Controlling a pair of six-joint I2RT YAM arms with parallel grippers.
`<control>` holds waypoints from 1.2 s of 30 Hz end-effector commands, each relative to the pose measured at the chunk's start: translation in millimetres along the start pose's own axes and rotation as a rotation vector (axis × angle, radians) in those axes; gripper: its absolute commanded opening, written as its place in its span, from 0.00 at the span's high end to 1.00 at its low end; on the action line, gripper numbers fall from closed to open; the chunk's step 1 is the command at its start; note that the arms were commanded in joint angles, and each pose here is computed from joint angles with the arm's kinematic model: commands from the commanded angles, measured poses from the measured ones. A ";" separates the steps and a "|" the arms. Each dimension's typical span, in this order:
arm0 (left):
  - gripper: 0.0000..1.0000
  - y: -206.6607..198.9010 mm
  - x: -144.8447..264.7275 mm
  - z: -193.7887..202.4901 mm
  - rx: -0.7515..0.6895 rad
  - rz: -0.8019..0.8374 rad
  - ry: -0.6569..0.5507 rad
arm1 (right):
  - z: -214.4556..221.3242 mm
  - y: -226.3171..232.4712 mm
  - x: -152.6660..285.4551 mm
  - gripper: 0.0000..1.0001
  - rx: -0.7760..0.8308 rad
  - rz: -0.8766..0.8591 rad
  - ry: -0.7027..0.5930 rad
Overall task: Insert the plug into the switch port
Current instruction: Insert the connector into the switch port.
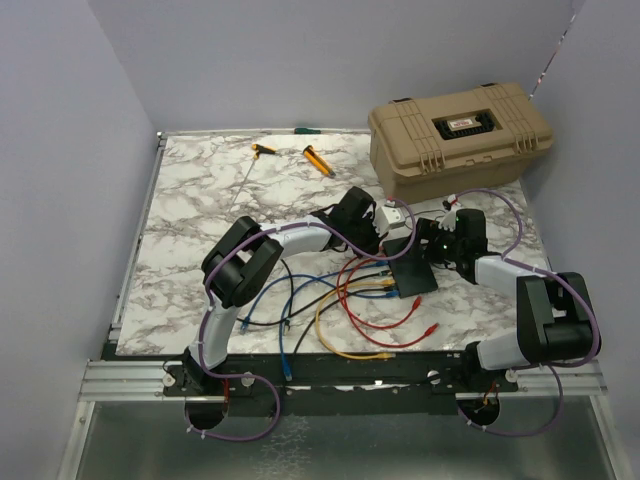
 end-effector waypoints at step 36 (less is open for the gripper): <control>1.00 -14.1 -12.3 -136.0 -0.135 0.142 -0.438 | 53.9 62.2 -7.0 0.08 -0.118 -0.365 0.269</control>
Point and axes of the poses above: each gripper's point midway between its finger pads, its own x axis back along the fingers, its own y axis along the line the jaws close on, z = x × y, the point moved 3 cm from there along x, back along the fingers, and after that the axes turned 3 degrees about x, right-handed, at the moved point
